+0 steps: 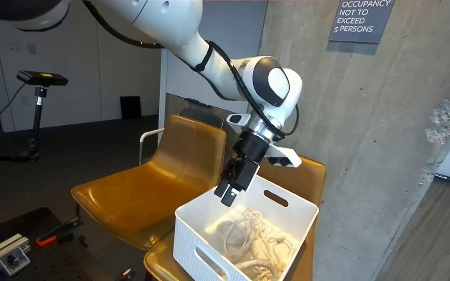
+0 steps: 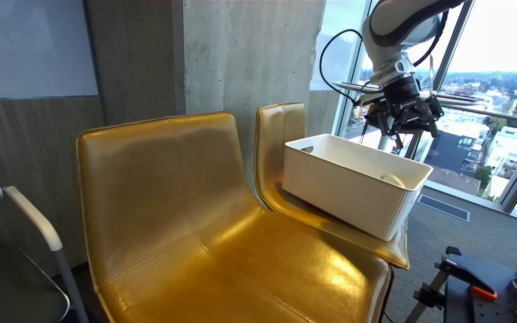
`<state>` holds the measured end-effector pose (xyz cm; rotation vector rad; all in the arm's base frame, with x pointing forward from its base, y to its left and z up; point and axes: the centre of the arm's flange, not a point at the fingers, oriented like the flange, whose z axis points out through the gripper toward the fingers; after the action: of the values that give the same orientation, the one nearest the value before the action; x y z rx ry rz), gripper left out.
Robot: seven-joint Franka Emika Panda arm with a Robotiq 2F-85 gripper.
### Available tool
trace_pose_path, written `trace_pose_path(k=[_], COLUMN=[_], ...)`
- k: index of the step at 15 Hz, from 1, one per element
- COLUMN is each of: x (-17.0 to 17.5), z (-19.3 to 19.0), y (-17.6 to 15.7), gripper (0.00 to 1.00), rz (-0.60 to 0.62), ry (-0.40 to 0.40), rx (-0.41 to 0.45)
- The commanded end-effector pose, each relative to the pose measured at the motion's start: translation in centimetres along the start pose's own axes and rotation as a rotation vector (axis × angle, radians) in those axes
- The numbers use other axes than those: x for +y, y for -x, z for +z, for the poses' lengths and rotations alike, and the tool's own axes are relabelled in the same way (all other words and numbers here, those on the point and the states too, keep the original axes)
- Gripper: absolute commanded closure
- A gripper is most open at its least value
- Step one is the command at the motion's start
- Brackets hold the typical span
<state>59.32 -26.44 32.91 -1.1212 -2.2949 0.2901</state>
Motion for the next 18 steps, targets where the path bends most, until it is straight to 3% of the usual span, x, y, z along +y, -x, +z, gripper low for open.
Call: trace_pose_path(k=[1,6,10,18], x=[0.4,3.7,5.5,5.5], z=[1.4,3.1,6.3,8.7], y=[-2.1,-2.1,-2.2,2.5], gripper=[0.0,0.0,0.0,0.0], rz=[0.009,0.156,0.296,0.554], ry=[0.132,0.3,0.349,0.428], rx=[-0.153,-0.273,-0.291,-0.414])
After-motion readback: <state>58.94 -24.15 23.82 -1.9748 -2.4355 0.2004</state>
